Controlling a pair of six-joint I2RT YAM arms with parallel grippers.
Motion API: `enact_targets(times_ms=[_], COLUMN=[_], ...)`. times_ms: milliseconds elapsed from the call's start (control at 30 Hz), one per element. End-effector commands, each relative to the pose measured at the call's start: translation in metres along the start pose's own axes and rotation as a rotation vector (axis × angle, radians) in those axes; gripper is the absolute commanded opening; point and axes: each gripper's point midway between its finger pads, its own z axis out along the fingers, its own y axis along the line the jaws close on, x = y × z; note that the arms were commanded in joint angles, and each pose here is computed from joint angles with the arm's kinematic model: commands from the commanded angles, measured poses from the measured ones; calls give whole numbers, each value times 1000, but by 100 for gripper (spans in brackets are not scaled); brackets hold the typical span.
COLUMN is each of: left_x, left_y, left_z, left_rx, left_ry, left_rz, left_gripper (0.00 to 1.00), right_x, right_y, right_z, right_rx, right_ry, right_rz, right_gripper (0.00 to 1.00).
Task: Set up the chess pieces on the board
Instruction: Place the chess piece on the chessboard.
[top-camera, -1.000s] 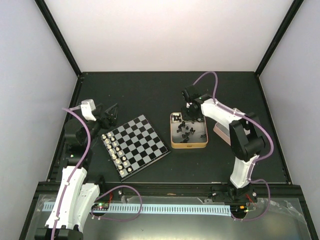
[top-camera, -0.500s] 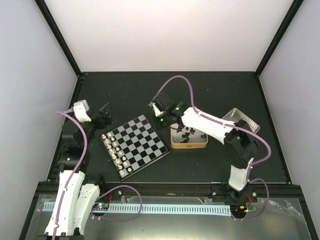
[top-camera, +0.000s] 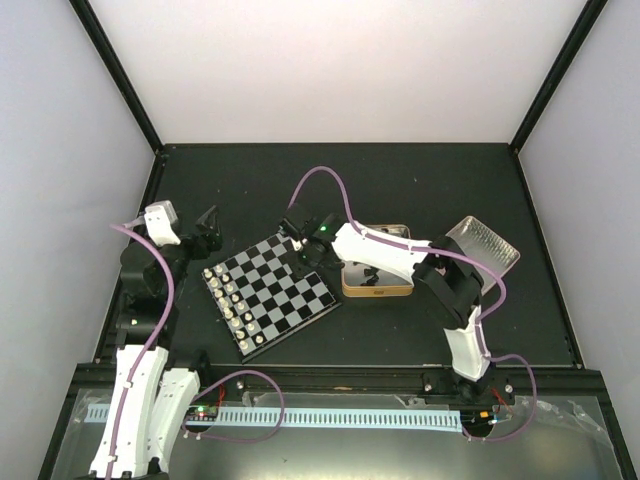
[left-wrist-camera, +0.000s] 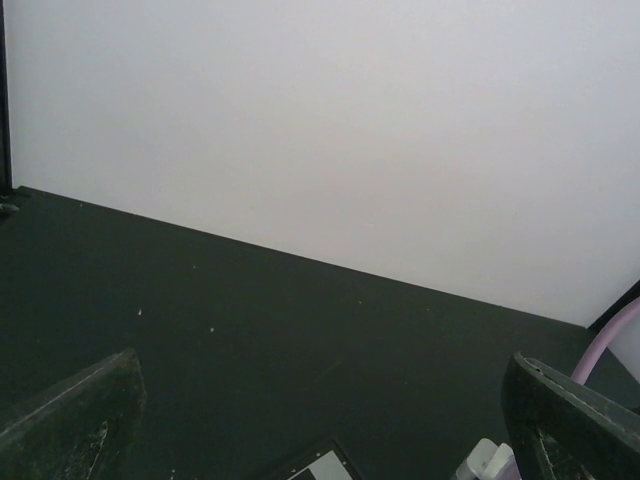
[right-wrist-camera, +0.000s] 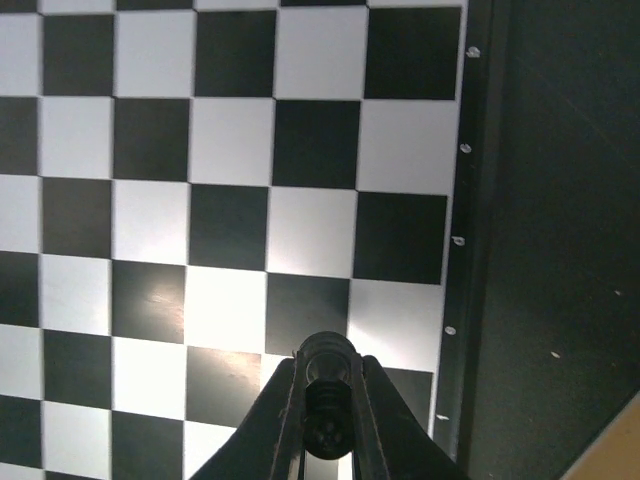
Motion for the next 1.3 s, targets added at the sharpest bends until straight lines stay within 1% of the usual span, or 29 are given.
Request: enact_targets(times_ms=[0, 233, 567, 667, 733, 867, 967, 1100, 1167, 1267], left_x=[-14, -11, -9, -9, -9, -9, -9, -11, -11, -11], left_y=[0, 1, 2, 2, 2, 2, 1, -1, -3, -7], left_z=[-3, -1, 0, 0, 0, 0, 0, -1, -2, -1], left_rx=[-17, -20, -20, -18, -19, -19, -15, -6, 3, 28], left_ry=[-34, -28, -22, -22, -21, -19, -19, -25, -26, -29], left_rz=[28, 29, 29, 28, 28, 26, 25, 21, 11, -16], left_gripper=[99, 99, 99, 99, 99, 99, 99, 99, 99, 99], right_x=[1, 0, 9, 11, 11, 3, -9, -24, -29, -31], right_y=[-15, -19, -27, -27, -27, -24, -15, -8, -14, -37], right_z=[4, 18, 28, 30, 29, 16, 0, -27, -42, -66], right_rx=[97, 120, 155, 159, 157, 147, 102, 62, 67, 92], right_ry=[18, 24, 53, 61, 62, 28, -18, -91, -127, -187], right_rz=[-21, -31, -26, -30, -32, -42, -40, -10, 24, 117], right_gripper=[8, 8, 9, 13, 20, 32, 37, 42, 43, 43])
